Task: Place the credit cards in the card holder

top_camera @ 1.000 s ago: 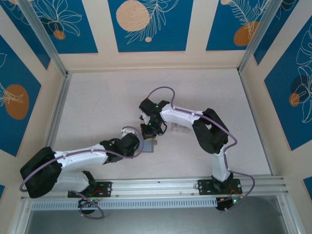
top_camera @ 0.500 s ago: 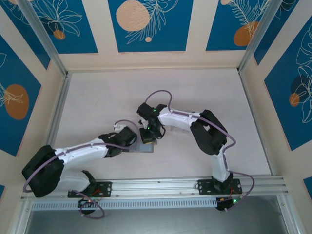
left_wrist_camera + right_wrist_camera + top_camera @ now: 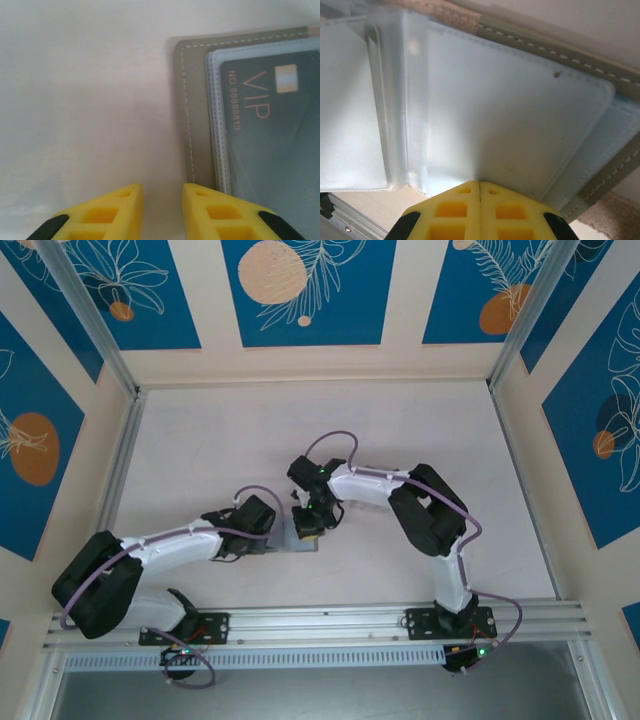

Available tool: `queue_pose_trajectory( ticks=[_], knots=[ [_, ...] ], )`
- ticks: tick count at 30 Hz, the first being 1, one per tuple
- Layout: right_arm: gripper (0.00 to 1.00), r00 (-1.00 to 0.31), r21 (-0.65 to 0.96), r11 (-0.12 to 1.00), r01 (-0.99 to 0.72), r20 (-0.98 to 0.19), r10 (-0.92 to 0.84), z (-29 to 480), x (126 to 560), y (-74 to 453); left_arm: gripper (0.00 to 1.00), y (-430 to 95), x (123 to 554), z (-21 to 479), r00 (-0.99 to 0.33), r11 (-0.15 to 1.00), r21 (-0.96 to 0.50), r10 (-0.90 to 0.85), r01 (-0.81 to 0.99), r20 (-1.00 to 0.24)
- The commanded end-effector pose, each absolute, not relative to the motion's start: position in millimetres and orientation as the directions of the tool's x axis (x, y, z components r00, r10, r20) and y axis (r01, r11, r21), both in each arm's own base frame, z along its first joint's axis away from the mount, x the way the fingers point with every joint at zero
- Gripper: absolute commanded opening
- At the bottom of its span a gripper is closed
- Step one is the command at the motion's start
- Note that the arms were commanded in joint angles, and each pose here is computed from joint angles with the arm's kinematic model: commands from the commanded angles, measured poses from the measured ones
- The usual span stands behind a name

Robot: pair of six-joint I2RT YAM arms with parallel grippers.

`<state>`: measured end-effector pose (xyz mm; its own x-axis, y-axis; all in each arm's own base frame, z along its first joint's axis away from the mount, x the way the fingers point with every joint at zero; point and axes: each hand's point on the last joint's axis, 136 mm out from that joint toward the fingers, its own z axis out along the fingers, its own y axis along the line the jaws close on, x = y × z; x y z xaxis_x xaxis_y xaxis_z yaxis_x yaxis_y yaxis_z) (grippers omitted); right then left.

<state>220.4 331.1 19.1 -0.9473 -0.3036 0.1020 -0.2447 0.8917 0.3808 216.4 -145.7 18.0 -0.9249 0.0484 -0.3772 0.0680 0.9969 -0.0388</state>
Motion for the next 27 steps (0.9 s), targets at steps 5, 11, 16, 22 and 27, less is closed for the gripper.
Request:
queue_pose_trajectory(
  ticks=[5,11,16,22,27],
  knots=[
    [0.03,-0.967,0.204,0.955,-0.213,0.098,-0.236,15.4,233.3,284.9,0.21,-194.9,211.8,13.8,-0.934,0.958,-0.214,0.109,0.19,-0.339],
    [0.05,-0.949,0.294,0.908,-0.299,0.014,-0.316,47.8,239.5,330.2,0.2,-197.2,212.8,15.8,-0.936,0.958,-0.247,0.056,0.149,-0.348],
    [0.05,-0.933,0.327,0.881,-0.341,-0.006,-0.359,49.6,243.8,356.6,0.2,-188.9,211.9,20.2,-0.933,0.964,-0.231,0.043,0.132,-0.357],
    [0.04,-0.922,0.344,0.87,-0.353,0.033,-0.387,30.3,242.9,374.3,0.2,-189.7,213.2,22.9,-0.933,0.963,-0.233,0.042,0.133,-0.357],
    [0.04,-0.916,0.356,0.871,-0.338,0.087,-0.391,6.4,238.7,380.6,0.18,-171.8,217.7,38.2,-0.919,0.982,-0.159,0.034,0.104,-0.393]
  ],
)
